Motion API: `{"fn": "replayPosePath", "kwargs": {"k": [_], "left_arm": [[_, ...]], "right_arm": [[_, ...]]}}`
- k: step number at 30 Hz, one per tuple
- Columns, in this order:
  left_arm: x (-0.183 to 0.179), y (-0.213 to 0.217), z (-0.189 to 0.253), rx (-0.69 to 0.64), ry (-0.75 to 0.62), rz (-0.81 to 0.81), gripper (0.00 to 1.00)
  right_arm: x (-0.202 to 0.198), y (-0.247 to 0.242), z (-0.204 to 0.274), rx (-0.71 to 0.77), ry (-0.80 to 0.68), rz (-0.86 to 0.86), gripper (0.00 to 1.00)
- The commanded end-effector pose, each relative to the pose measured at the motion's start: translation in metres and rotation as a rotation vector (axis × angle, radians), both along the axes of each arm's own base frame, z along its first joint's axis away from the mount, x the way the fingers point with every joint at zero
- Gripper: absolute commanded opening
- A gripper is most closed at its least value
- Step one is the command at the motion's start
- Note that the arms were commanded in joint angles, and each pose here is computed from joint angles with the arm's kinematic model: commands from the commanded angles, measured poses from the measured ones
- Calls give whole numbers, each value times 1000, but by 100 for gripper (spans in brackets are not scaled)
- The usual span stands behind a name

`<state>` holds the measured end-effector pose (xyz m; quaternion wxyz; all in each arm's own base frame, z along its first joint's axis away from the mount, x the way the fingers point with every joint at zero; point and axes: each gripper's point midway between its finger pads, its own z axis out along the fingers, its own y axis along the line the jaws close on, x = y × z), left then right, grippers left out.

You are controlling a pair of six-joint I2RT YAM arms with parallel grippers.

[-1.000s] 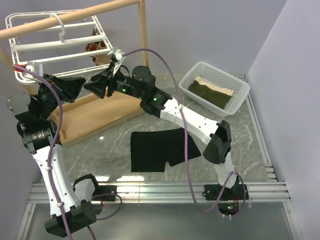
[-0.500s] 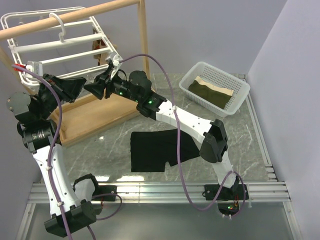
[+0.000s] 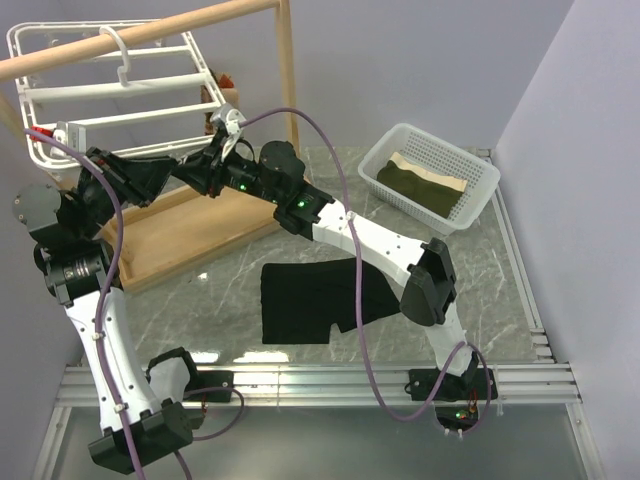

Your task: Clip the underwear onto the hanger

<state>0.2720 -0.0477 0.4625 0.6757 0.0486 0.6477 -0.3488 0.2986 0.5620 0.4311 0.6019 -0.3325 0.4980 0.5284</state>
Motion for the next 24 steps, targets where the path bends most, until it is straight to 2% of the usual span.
{"fn": "replayPosePath", "kwargs": {"k": [1, 5, 8, 15, 24], "left_arm": [[-13, -5, 11, 10, -27, 14, 28], [-9, 6, 14, -1, -27, 101, 21], [-10, 6, 15, 0, -27, 108, 20], [-6, 10, 11, 6, -16, 121, 19], [-6, 8, 15, -15, -31, 114, 19]], "right_arm": [[-23, -20, 44, 39, -74, 57, 0], [-35, -20, 46, 20, -74, 97, 0], [-39, -18, 46, 12, -69, 111, 0], [-48, -15, 55, 5, -69, 148, 0], [-58, -6, 40, -51, -66, 204, 0]]}}
